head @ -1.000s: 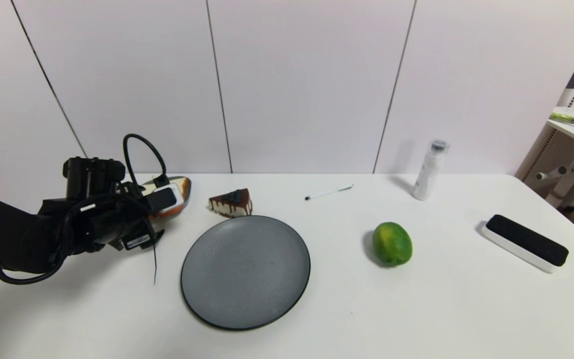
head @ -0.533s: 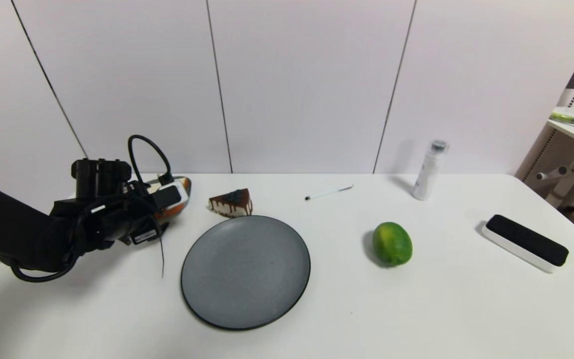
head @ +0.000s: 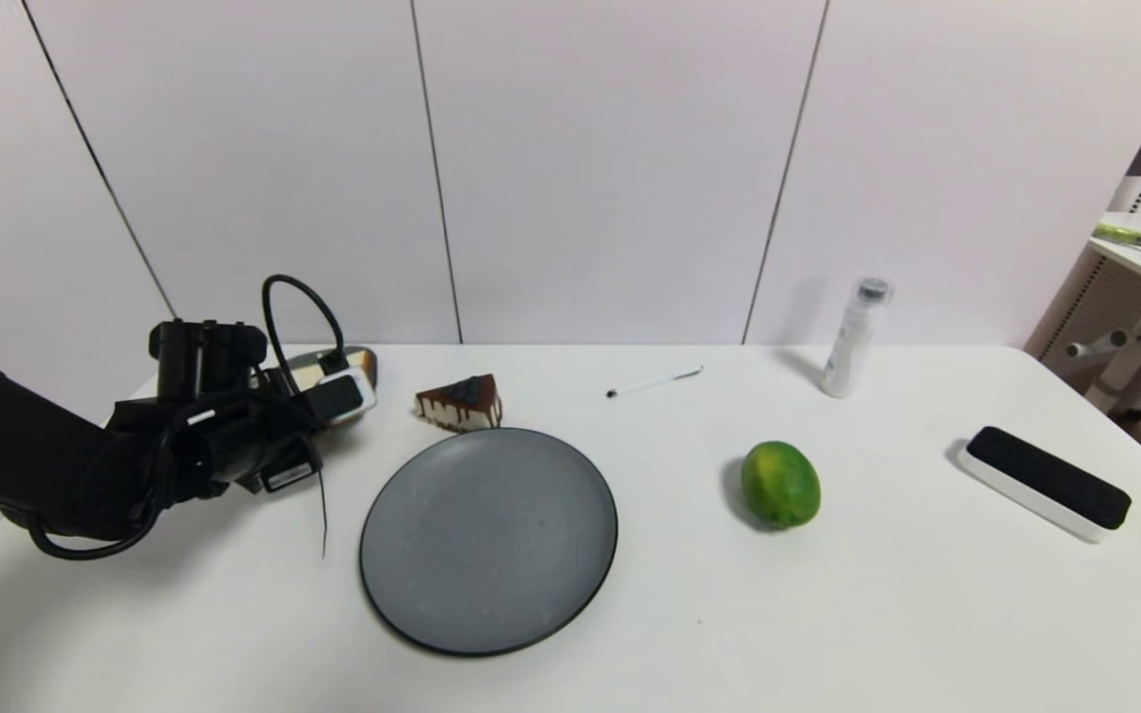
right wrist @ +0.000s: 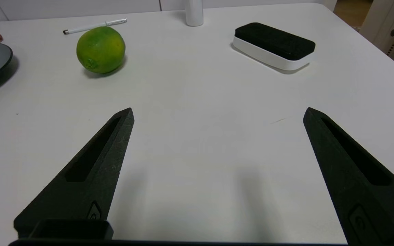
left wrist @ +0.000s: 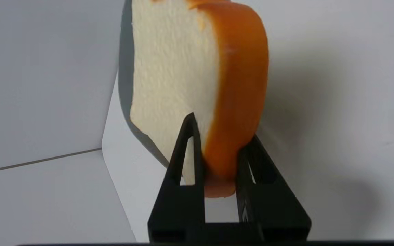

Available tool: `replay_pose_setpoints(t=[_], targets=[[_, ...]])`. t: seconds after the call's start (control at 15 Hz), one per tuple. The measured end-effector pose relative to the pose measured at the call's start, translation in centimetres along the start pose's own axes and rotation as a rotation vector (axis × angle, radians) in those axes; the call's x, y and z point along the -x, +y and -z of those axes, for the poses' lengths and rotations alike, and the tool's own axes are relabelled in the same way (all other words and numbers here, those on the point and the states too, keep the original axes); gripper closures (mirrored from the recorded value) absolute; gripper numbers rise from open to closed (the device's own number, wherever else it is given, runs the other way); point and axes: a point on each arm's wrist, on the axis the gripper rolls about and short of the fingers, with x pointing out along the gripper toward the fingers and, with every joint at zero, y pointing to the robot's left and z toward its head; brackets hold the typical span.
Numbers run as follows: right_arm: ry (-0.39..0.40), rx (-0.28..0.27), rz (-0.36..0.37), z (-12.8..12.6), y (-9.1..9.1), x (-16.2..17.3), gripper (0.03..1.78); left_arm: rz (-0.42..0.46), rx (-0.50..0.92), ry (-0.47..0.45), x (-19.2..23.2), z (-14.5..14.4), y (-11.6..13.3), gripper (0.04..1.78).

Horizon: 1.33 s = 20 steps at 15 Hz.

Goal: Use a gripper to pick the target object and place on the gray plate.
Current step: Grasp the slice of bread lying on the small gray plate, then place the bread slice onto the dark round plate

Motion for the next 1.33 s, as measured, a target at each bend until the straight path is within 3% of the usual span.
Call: replay_pose_setpoints(t=[0.93,1.33], targets=[[0.0,0.0,0.0,0.0,0.0,0.0,0.1,-0.067,0.015,-0.042,2.4,-0.8,1.9,1.52],[0.0,0.0,0.001,0.0,0.0,0.0,0.1,-0.097,0.017,-0.05,5.1,-2.5,5.8,1.52]])
